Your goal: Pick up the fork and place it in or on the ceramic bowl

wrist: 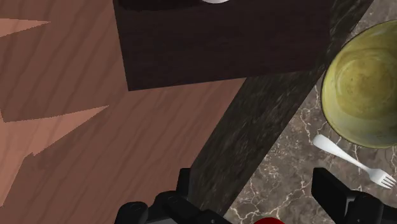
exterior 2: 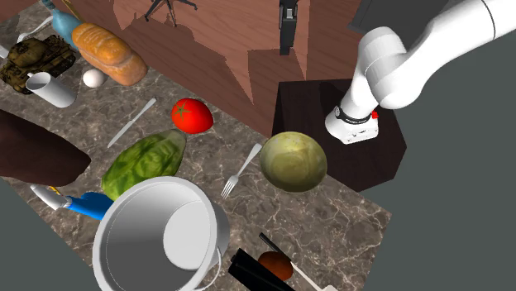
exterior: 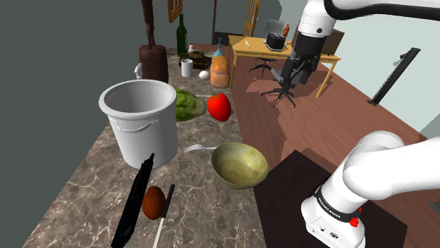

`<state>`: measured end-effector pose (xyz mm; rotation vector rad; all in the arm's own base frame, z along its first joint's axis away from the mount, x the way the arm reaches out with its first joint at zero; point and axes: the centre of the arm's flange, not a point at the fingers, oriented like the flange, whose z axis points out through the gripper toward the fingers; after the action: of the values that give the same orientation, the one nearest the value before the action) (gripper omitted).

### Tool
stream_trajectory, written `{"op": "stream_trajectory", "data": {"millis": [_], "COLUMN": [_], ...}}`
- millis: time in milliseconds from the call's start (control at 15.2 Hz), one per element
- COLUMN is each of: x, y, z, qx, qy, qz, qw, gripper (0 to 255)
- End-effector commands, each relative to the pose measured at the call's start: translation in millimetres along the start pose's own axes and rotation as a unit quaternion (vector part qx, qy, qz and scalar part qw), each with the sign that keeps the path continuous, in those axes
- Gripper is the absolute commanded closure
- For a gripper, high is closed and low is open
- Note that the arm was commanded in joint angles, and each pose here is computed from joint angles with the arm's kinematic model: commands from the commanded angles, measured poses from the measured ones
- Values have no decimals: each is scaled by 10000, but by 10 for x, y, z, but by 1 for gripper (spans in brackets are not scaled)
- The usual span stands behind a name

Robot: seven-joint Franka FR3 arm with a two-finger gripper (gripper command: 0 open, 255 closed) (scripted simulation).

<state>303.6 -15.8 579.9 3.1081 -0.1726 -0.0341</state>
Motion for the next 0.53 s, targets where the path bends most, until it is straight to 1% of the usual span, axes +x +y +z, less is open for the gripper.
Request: {"op": "stream_trajectory", "data": {"millis": [0, 198, 330, 462], "x": [0, 278, 451, 613], "y": [0, -161, -287, -426], "z": [0, 244, 408, 572], "qx": [0, 86, 144, 201], "qy": [0, -86, -144, -201], "qz": [0, -526, -876, -1224], "qw": [10000, 9985, 9960, 9921], "gripper": [0, 0, 0, 0]}}
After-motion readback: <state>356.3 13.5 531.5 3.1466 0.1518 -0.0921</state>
